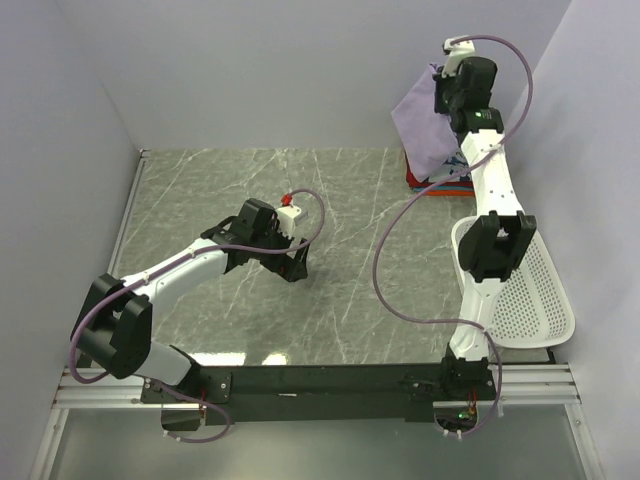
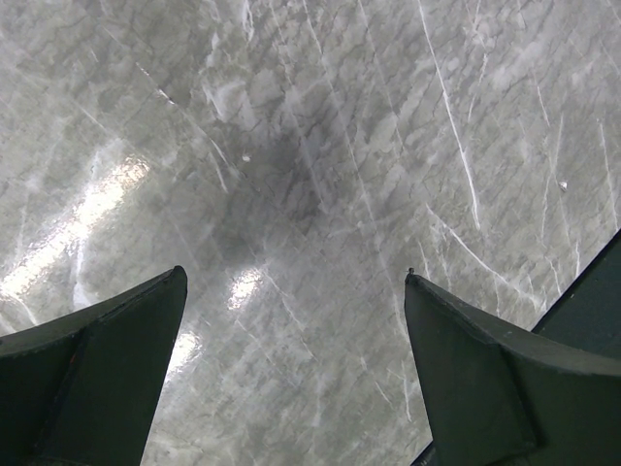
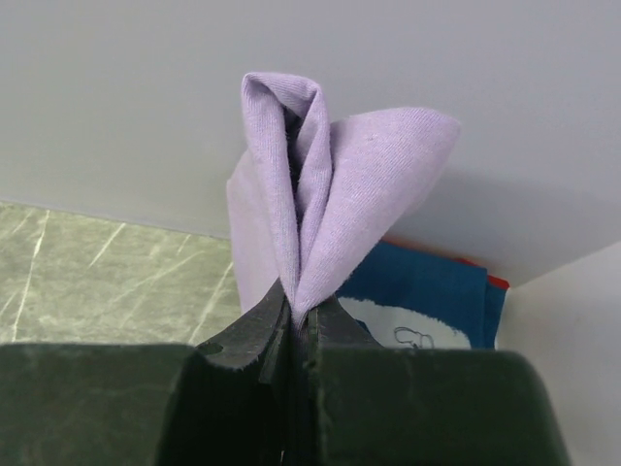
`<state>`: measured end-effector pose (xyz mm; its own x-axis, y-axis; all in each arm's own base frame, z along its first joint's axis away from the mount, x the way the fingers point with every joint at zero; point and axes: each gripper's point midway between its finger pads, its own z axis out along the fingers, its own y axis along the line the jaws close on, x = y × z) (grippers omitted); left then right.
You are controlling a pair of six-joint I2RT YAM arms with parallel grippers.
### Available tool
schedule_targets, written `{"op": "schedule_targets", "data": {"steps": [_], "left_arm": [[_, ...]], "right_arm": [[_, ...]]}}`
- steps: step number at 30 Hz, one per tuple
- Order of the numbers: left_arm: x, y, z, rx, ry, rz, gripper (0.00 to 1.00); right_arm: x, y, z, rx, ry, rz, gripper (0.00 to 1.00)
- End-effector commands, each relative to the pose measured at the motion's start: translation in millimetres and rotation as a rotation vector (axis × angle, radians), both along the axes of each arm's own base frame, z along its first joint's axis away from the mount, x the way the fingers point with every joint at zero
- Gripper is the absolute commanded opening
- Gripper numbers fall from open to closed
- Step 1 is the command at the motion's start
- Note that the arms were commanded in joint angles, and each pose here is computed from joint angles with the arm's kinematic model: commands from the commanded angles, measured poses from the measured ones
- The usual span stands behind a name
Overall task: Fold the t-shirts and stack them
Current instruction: Neatly place the folded tshirt to the corner
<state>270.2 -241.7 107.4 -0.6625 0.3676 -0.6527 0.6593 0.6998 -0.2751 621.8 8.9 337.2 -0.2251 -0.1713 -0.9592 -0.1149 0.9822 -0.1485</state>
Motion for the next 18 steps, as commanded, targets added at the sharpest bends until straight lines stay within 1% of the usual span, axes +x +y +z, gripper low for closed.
{"op": "schedule_targets", "data": {"steps": [1, 7, 18], "left_arm": [[2, -6, 5, -0.025, -0.003, -0.021, 0.99], [3, -9, 3, -0.019, 0.011, -0.032, 0.99], [9, -10, -1, 0.004, 0.028, -0.031, 0.99]], "right_arm": [[-1, -16, 58, -0.004, -0.149, 0.002, 0.00], [5, -33, 37, -0.039, -0.126, 0.005, 0.00], [24, -82, -10, -0.110, -0.073, -0.013, 0.00]]}}
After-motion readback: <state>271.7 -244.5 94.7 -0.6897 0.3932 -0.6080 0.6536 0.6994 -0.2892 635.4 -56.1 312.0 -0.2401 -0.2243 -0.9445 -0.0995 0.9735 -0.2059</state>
